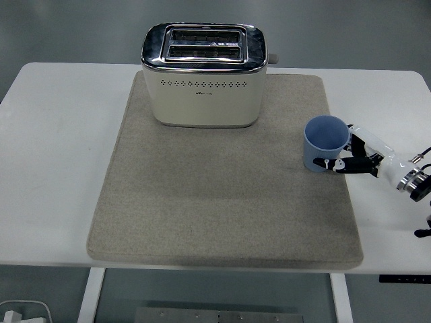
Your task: Put the water cup in front of the bread machine
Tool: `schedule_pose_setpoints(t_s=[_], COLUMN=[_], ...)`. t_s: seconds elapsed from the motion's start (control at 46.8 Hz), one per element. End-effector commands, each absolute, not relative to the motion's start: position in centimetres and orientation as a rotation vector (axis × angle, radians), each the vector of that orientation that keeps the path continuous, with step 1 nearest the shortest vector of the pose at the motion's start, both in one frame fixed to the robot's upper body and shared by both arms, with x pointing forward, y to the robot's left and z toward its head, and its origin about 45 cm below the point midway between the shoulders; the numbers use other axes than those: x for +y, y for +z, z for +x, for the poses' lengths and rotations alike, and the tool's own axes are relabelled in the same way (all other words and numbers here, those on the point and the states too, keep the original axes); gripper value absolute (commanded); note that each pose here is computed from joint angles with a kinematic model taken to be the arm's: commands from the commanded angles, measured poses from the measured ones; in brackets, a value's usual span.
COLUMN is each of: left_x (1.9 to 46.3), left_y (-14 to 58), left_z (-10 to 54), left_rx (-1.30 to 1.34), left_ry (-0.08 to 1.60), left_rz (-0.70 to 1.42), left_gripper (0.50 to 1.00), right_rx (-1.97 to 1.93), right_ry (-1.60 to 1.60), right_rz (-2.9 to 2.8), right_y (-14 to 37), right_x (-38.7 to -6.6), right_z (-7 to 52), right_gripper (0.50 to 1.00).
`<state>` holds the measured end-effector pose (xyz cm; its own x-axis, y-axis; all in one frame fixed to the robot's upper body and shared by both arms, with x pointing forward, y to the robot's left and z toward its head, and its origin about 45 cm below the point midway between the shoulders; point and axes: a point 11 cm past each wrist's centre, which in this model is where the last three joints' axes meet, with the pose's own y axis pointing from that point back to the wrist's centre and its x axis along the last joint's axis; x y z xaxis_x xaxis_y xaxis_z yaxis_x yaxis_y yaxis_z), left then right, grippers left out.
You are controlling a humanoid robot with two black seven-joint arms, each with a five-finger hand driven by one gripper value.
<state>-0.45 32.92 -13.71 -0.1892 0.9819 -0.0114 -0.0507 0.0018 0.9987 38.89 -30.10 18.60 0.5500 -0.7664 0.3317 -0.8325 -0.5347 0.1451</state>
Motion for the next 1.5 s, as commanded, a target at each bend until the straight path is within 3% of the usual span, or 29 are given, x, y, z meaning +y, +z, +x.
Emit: schedule_pose_setpoints(t_s=[0.0, 0.214, 0.47, 0.983, 1.474], left_x=[32.9, 32.9, 32.9, 32.9, 32.9], left_y=[-13.7, -13.7, -13.7, -13.7, -13.7], left_z=[-0.5, -0.5, -0.5, -0.5, -0.5], left_rx=[1.312, 1.312, 1.312, 1.312, 1.312], left_ry=[1.366, 1.366, 1.366, 1.366, 1.366], left_rz=[1.071, 1.071, 1.071, 1.071, 1.071], left_gripper=[0.999, 0.999, 0.999, 1.0, 0.999], right_rx=[-1.327, -1.303, -1.191, -0.979, -0.983], right_ry=[0.33, 0.334, 0.279, 0.297, 0.263], right_rz=[2.514, 2.563, 2.67, 2.806, 2.753], right_y=[19.1, 20.0, 20.5, 20.3, 18.0], right_x=[-29.9, -28.8, -25.1, -12.1, -8.0], right_z=[39.2, 39.3, 38.0, 39.2, 41.1], right_gripper=[0.5, 0.5, 0.5, 0.5, 0.5])
